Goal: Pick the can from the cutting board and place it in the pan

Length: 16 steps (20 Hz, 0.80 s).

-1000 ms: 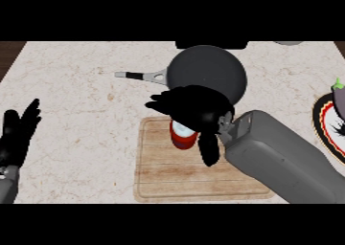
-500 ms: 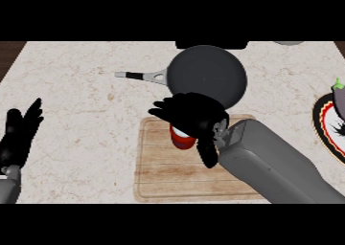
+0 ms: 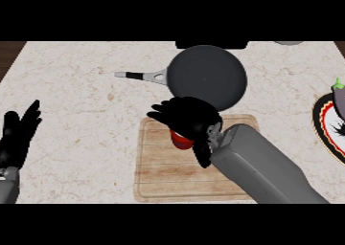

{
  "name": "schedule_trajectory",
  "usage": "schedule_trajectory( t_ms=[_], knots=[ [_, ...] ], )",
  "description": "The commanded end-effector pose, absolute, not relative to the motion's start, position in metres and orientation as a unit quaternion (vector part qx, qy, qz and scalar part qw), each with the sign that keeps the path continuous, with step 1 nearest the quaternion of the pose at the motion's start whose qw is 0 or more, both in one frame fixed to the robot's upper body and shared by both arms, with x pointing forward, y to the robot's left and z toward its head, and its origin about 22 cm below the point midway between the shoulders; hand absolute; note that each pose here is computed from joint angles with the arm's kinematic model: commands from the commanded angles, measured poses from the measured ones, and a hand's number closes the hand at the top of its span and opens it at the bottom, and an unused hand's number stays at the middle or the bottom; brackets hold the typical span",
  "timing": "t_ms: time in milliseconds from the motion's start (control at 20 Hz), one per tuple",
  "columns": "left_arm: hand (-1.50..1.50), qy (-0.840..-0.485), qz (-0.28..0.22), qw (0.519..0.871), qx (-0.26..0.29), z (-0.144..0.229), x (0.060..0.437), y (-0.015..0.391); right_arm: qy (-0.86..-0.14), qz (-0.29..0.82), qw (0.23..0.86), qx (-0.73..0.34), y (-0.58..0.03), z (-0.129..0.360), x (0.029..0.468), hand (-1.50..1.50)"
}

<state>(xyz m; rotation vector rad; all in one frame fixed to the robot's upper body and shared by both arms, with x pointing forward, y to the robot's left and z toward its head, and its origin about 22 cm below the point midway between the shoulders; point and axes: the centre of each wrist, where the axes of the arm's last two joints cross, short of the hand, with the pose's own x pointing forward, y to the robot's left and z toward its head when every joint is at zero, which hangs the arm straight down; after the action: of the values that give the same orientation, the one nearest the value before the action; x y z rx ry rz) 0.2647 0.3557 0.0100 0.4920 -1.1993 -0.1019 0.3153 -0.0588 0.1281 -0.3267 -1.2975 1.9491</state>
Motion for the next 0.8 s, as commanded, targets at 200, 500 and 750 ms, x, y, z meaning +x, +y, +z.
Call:
schedule_trajectory(
  t_ms=[200, 500, 750],
  knots=[
    [0.00, -0.559, -0.041, 0.797, 0.227, 0.020, 0.279, 0.342, -0.488, 0.769, 0.389, -0.138, -0.051, 0.116, 0.315, -1.50],
    [0.00, -0.563, -0.045, 0.793, 0.227, 0.010, 0.274, 0.359, -0.472, 0.778, 0.387, -0.149, -0.058, 0.087, 0.333, -1.50],
    [0.00, -0.561, -0.051, 0.794, 0.229, 0.002, 0.260, 0.341, -0.504, 0.783, 0.325, -0.164, -0.065, 0.093, 0.333, 1.50]
  ],
)
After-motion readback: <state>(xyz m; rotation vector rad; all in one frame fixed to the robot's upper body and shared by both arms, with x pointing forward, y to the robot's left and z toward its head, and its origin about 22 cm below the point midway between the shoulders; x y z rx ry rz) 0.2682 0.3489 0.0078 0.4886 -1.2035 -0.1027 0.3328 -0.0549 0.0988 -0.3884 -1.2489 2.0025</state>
